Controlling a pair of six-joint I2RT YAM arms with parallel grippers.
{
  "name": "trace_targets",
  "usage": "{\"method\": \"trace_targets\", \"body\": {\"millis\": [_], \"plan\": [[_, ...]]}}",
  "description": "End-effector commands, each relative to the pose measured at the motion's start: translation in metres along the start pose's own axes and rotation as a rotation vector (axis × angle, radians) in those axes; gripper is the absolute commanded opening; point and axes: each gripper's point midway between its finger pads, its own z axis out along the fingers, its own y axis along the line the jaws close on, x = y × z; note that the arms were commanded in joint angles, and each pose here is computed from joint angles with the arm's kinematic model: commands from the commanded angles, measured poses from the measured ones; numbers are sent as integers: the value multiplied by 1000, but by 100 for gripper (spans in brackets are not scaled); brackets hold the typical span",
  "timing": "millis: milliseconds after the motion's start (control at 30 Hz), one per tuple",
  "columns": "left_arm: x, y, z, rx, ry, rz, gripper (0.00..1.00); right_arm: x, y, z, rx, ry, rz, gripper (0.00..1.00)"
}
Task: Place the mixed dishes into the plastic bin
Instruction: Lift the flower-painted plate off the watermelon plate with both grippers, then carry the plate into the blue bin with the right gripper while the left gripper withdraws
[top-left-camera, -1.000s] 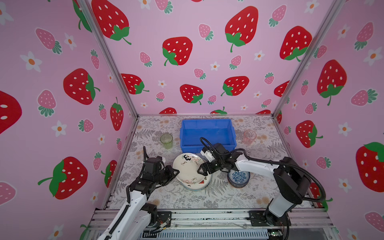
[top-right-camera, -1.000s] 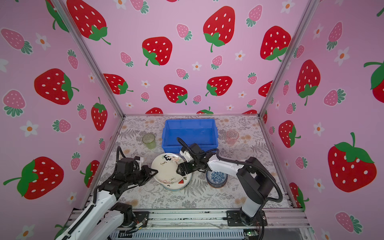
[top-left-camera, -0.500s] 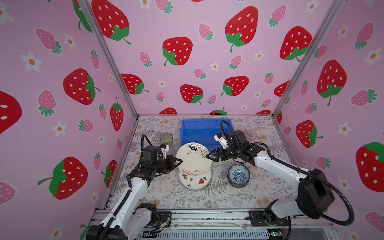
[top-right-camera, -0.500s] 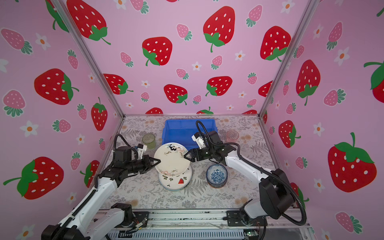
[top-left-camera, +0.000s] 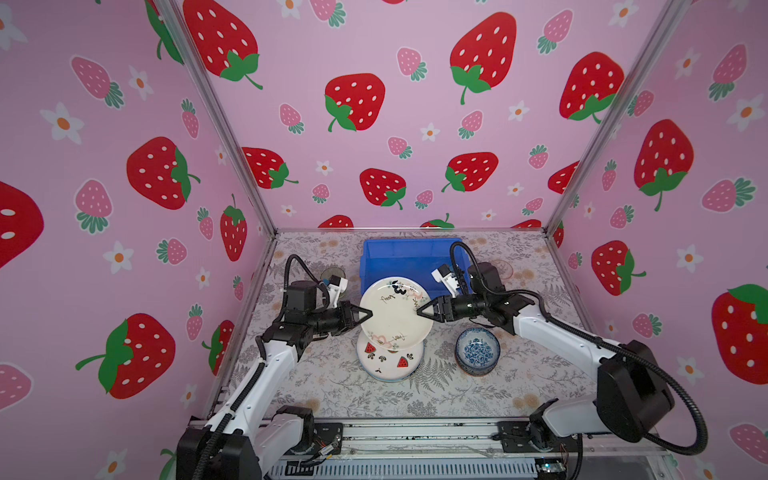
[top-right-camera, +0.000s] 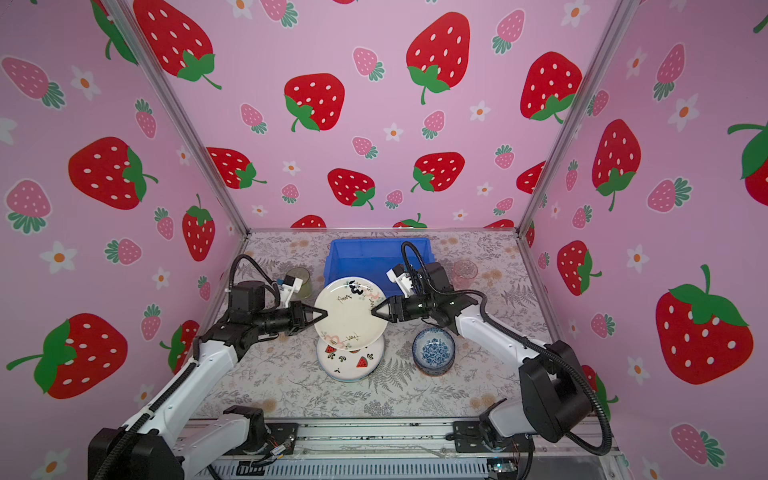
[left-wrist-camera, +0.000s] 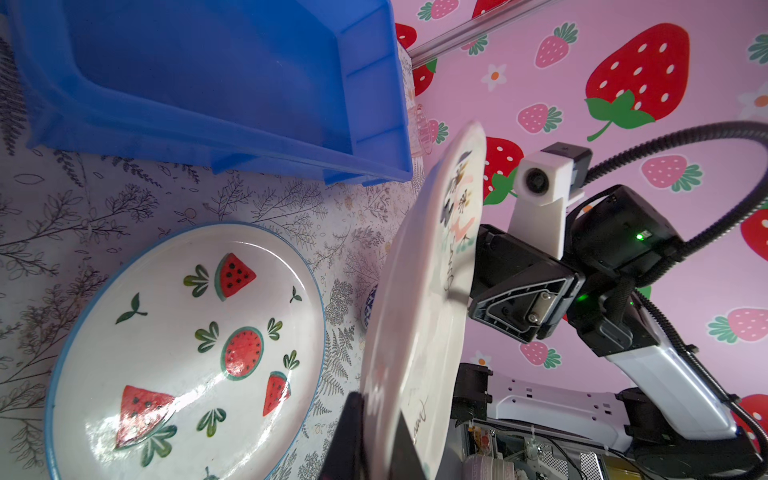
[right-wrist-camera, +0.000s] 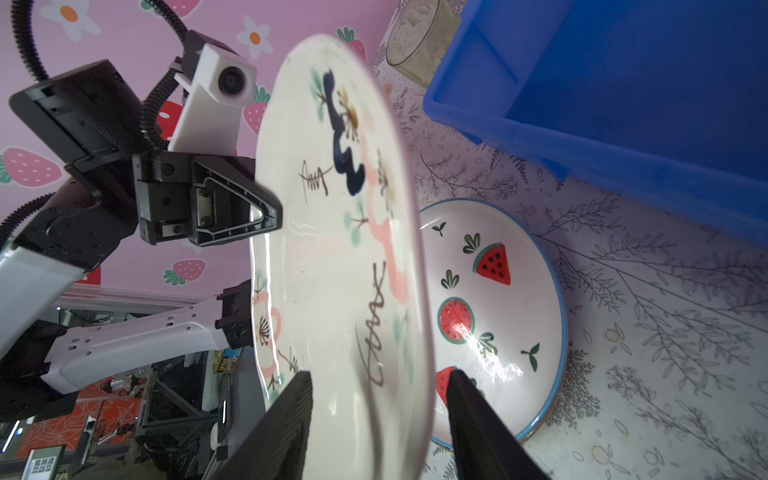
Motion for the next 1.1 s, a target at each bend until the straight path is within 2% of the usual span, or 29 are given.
{"method": "trace_targets", "body": {"millis": [0, 400, 500, 600, 700, 767, 900, 967, 1067], "plan": [[-15, -45, -7, 136, -8, 138, 0, -3, 8, 2, -57, -10, -12, 46], [-18, -34, -2, 104, -6, 116, 0, -4, 6, 4, -70, -27, 12, 11], [-19, -32, -1, 94, -6, 112, 5, -7, 9, 3, -81, -43, 39, 0], [-20, -29, 0, 81, -6, 107, 13, -12, 12, 2, -93, -65, 56, 0], [-23, -25, 0, 43, -9, 110, 28, -19, 14, 1, -85, -82, 61, 0], [-25, -22, -1, 25, -8, 108, 45, -24, 15, 0, -80, -95, 64, 0], [-28, -16, -3, 3, -38, 92, 61, -34, 15, -2, -78, -109, 74, 0], [-31, -15, -7, -11, -64, 99, 76, -41, 15, -4, -79, -117, 77, 0], [-36, -16, -17, -33, -100, 116, 94, -54, 12, -9, -81, -133, 87, 0]]}}
